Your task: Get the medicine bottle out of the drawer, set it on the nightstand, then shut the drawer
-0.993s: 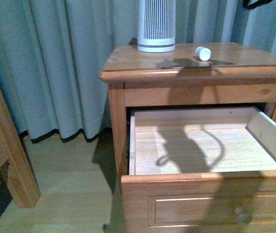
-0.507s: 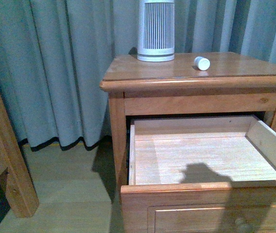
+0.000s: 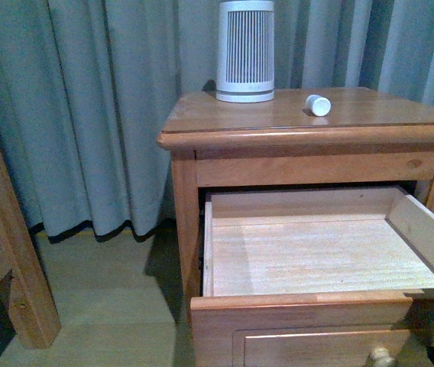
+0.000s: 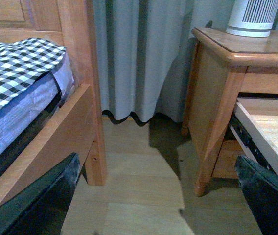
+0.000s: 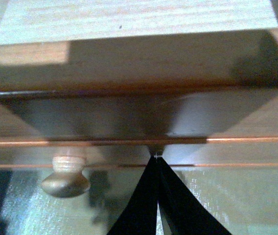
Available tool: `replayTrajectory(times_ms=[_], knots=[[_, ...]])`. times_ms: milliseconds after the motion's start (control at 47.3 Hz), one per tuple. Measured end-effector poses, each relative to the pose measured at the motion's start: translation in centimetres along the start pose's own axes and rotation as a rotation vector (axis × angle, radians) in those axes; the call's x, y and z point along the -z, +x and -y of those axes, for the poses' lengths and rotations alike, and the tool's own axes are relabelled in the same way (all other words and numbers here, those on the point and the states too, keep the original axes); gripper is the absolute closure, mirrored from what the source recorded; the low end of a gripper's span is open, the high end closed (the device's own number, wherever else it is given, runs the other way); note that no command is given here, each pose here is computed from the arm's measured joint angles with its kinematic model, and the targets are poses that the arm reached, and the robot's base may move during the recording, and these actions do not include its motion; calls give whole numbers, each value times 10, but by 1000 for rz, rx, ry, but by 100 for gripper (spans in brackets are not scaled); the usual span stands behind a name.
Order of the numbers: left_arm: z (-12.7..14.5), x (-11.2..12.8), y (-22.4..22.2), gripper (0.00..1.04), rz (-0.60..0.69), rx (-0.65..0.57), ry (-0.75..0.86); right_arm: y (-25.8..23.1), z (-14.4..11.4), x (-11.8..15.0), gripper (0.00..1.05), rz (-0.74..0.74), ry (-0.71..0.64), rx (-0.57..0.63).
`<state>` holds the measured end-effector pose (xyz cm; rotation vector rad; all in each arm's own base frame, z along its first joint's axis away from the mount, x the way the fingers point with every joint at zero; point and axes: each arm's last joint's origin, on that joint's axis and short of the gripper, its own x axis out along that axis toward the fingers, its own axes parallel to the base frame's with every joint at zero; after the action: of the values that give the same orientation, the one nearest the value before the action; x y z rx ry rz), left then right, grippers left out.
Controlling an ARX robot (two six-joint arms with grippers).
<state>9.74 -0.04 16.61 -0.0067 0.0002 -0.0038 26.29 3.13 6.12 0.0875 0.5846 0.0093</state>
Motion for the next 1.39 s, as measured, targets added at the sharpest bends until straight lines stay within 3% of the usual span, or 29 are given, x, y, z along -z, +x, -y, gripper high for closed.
replayTrajectory(times_ms=[317, 613, 1099, 1246, 1394], knots=[[0, 0, 0, 7, 0, 0, 0, 93, -12, -71, 102, 242, -122, 27], [0, 0, 0, 7, 0, 0, 0, 153, -6, -102, 102, 313, -185, 51], [0, 0, 0, 7, 0, 0, 0, 180, 12, -112, 102, 334, -260, 29], [0, 0, 0, 7, 0, 0, 0, 172, 24, -106, 102, 297, -200, 53], [0, 0, 0, 7, 0, 0, 0, 135, 31, -99, 102, 200, -38, 32]])
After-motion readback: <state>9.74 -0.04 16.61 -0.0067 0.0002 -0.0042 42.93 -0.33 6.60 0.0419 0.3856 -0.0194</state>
